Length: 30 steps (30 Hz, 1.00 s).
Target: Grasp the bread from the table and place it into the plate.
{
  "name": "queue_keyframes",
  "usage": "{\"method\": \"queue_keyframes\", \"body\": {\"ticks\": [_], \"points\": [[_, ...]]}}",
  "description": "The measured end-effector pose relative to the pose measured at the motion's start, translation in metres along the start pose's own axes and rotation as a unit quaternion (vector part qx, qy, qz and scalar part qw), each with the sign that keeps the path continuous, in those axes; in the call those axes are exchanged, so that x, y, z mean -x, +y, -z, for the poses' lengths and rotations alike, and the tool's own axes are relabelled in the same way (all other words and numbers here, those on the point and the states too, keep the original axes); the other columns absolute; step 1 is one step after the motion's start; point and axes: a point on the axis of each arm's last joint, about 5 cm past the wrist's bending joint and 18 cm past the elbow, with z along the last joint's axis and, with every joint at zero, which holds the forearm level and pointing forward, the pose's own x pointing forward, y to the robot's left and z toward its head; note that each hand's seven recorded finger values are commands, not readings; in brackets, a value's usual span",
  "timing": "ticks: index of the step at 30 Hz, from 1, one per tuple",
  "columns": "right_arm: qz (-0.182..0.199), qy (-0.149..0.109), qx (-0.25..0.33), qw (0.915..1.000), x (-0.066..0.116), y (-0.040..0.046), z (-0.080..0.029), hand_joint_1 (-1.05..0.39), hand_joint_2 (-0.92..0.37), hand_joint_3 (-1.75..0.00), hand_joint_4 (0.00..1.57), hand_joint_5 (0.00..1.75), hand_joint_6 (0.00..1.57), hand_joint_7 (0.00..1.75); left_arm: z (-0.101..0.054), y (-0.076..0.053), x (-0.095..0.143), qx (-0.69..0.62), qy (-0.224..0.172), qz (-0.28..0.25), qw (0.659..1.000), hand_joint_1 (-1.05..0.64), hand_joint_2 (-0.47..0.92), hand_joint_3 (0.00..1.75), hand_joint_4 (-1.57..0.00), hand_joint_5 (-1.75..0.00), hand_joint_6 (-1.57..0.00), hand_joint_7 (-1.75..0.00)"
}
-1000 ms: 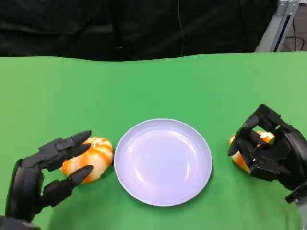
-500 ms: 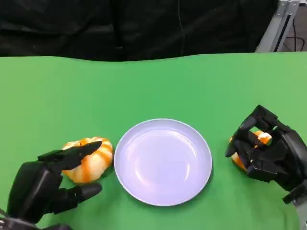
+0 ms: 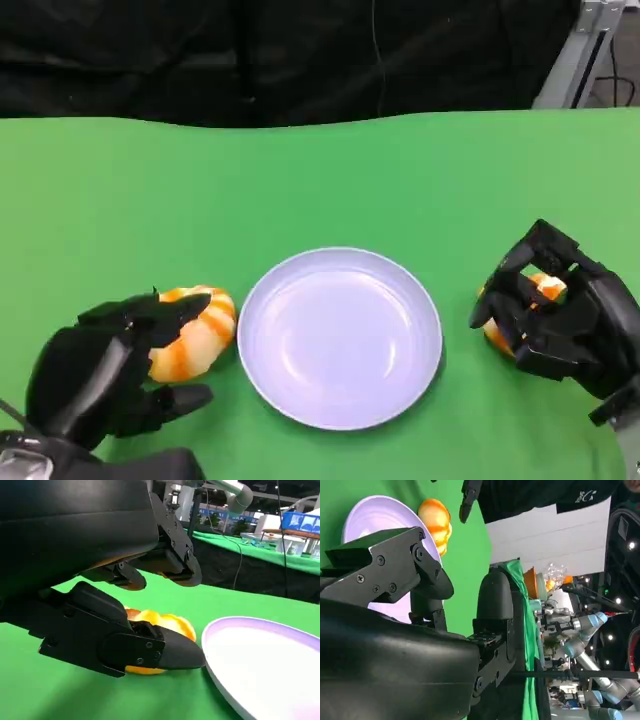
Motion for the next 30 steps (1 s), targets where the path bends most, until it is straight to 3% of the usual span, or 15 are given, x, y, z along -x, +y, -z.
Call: {"method": "queue_keyframes", "body": {"ticks": [17,30], "points": [[-0.003,-0.006,0.005,1.0000,0.000,0.0000,-0.001,0.11,-0.64,-1.12,0.47,1.75,0.38,1.61,-0.005,-0.003,-0.016,-0.011,0.009,0.021,1.000,-0.88,0.92,0.38,-0.43,0.00,-0.51,0.00],[0.001,-0.005,0.003,1.0000,0.003,0.0012,-0.002,0.14,-0.66,-1.14,0.46,1.75,0.38,1.60,0.008,-0.010,-0.024,-0.017,0.047,0.066,0.997,-0.88,0.92,0.40,-0.43,0.00,-0.49,0.00]]}}
